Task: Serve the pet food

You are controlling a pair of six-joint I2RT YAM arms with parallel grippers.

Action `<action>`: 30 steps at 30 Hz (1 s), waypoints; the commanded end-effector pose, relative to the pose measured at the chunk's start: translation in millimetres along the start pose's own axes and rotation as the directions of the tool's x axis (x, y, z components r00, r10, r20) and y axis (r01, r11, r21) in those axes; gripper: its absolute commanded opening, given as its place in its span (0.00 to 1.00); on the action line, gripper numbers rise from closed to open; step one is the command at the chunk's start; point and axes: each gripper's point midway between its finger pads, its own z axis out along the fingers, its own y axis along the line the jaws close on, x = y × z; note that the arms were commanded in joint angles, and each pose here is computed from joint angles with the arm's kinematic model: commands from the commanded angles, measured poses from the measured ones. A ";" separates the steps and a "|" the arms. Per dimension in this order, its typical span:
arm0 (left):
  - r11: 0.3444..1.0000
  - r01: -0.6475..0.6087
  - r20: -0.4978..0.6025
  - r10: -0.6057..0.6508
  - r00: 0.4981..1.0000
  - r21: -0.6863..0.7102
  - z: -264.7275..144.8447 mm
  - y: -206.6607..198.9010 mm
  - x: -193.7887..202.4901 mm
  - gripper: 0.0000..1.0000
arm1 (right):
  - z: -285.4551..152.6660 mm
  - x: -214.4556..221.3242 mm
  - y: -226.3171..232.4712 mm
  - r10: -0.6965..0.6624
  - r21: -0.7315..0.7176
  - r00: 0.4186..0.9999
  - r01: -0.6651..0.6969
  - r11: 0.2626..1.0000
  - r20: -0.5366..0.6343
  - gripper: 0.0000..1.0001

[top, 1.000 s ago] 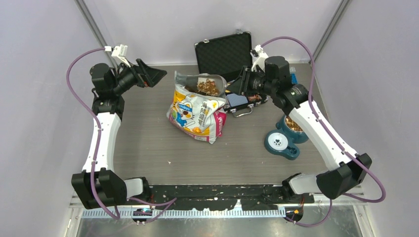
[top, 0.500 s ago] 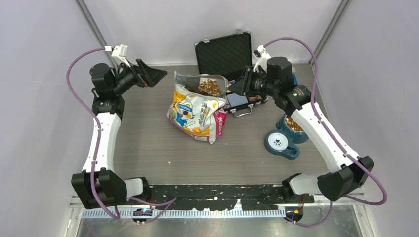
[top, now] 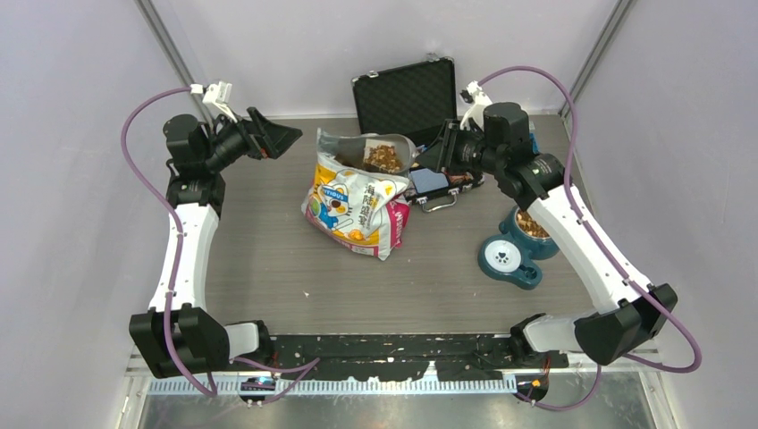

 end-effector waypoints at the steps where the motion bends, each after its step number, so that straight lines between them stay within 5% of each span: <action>1: 0.999 -0.044 0.032 0.043 0.999 0.009 -1.5 -7.3 -17.7 0.99 | -17.2 -38.1 13.1 -0.054 -0.019 0.983 0.059 0.998 0.173 0.05; 4: 0.998 -0.062 0.034 0.061 0.998 0.008 -2.3 -7.8 -19.3 0.99 | -14.9 -26.7 11.3 -0.064 -0.003 0.995 0.064 0.998 0.082 0.05; 8: 0.999 -0.051 0.033 0.051 0.998 0.000 -2.6 -5.7 -16.6 0.99 | -28.6 -41.7 7.4 0.019 -0.015 0.981 -0.016 1.000 0.191 0.05; 30: 0.999 -0.043 0.031 0.042 0.999 0.022 -1.7 -8.1 -14.5 0.99 | -27.5 -42.0 25.7 0.217 -0.244 0.965 -0.177 0.953 0.148 0.05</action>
